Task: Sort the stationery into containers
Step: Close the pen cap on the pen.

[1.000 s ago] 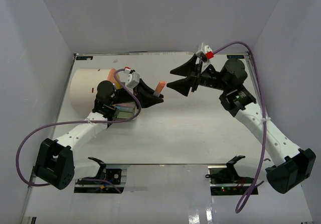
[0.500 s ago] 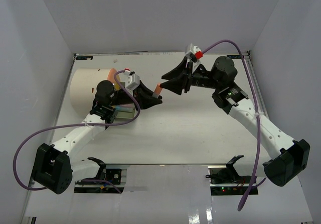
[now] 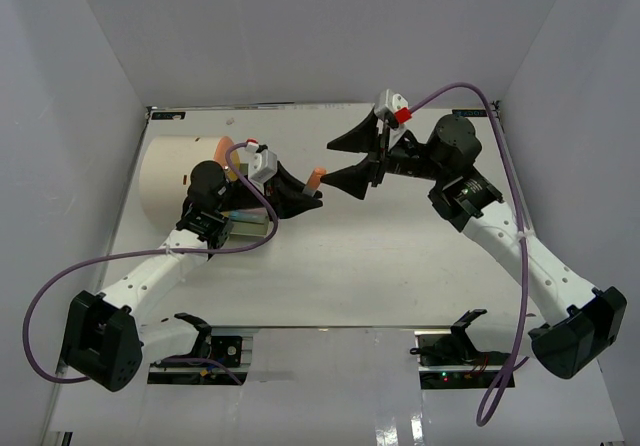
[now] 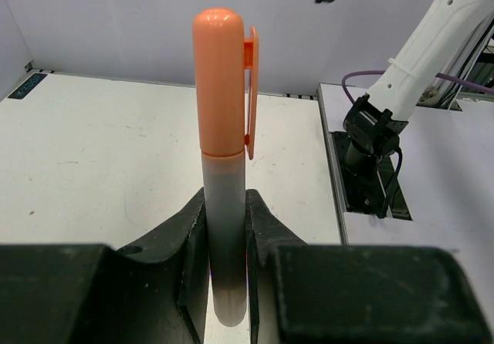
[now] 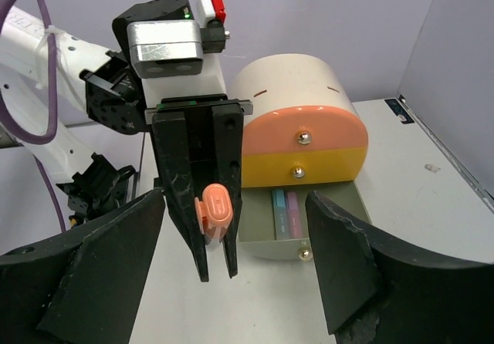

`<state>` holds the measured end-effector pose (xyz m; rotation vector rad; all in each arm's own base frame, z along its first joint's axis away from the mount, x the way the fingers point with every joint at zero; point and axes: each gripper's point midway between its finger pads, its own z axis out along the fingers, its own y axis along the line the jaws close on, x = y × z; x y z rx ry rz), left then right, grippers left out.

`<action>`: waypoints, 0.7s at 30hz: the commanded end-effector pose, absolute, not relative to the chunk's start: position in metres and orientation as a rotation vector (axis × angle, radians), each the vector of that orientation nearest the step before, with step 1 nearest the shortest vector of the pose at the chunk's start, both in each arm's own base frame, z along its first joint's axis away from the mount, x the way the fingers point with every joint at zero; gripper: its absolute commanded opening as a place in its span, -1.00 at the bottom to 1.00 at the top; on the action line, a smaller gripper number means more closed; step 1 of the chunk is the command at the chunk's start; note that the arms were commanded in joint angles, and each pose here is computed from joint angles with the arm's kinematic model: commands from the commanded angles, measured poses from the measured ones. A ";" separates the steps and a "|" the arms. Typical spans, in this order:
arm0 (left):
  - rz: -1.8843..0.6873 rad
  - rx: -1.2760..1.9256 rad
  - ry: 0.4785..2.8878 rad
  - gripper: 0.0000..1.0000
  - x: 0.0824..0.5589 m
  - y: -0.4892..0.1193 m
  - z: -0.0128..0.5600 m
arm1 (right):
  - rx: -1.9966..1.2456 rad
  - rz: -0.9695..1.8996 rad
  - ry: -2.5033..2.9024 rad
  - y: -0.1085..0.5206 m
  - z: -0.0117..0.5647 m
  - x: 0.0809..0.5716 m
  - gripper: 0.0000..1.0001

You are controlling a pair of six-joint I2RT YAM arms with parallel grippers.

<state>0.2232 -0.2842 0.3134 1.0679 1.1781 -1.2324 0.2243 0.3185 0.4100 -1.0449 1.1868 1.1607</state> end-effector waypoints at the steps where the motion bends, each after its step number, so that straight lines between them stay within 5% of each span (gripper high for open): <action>1: -1.192 1.094 1.113 -1.00 0.217 -0.281 0.334 | -1.107 1.170 1.043 0.316 0.437 0.205 0.61; 21: -1.205 1.101 1.100 -1.00 0.214 -0.281 0.336 | -1.179 1.320 0.975 0.348 0.417 0.208 0.05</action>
